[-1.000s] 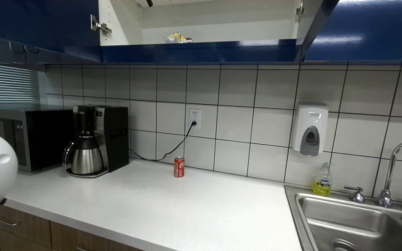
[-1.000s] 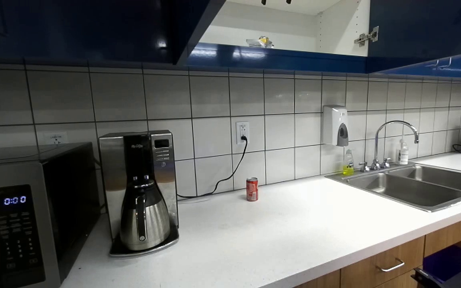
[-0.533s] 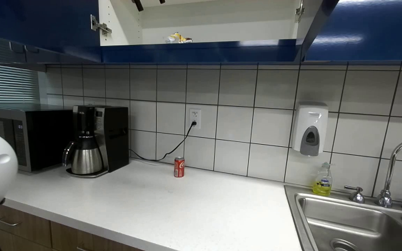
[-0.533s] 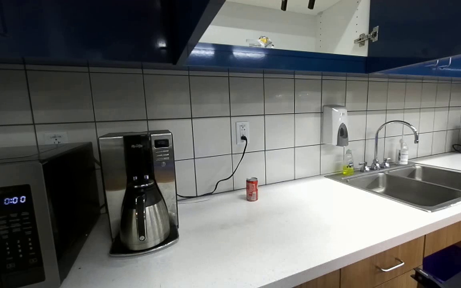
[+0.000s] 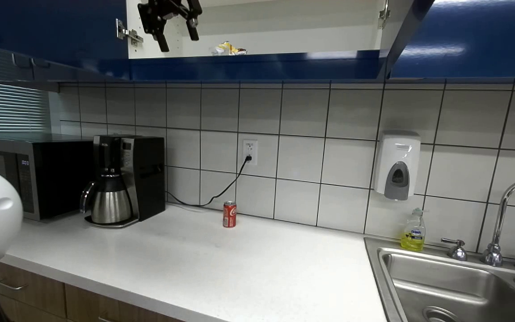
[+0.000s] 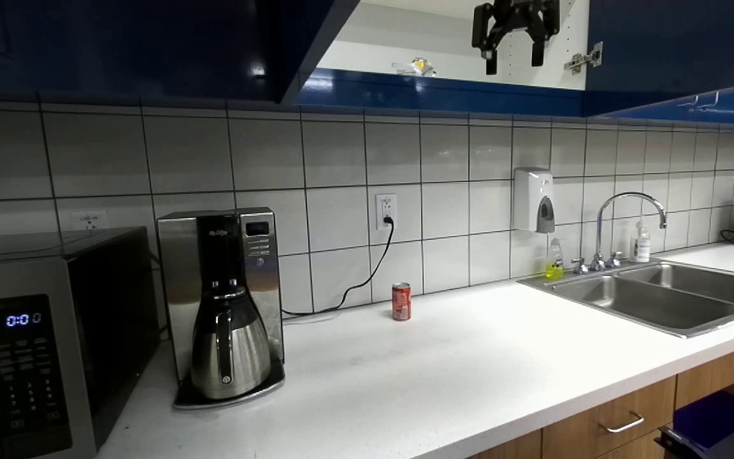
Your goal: Put the yellow packet into the cabinet
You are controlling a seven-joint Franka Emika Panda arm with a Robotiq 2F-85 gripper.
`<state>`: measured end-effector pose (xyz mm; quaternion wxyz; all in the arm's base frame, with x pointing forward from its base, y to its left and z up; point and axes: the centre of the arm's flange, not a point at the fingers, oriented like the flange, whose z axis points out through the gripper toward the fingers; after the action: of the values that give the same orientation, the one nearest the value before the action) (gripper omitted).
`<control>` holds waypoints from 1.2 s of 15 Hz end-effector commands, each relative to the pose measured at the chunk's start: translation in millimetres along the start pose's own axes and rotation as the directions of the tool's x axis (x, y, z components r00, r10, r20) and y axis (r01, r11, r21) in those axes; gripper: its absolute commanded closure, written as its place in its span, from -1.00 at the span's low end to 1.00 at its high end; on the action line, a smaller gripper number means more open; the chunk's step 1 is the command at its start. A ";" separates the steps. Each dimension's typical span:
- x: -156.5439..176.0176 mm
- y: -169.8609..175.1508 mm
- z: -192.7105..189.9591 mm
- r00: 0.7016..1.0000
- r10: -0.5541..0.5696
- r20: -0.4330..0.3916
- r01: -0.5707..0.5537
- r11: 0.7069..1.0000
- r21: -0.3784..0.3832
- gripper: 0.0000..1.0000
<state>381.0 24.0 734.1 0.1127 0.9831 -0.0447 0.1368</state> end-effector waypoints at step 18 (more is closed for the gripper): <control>-86.1 -15.8 140.9 0.950 -0.158 0.270 0.164 0.987 0.000 -1.00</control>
<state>336.8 11.2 574.7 0.1271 0.9917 0.0190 -0.0079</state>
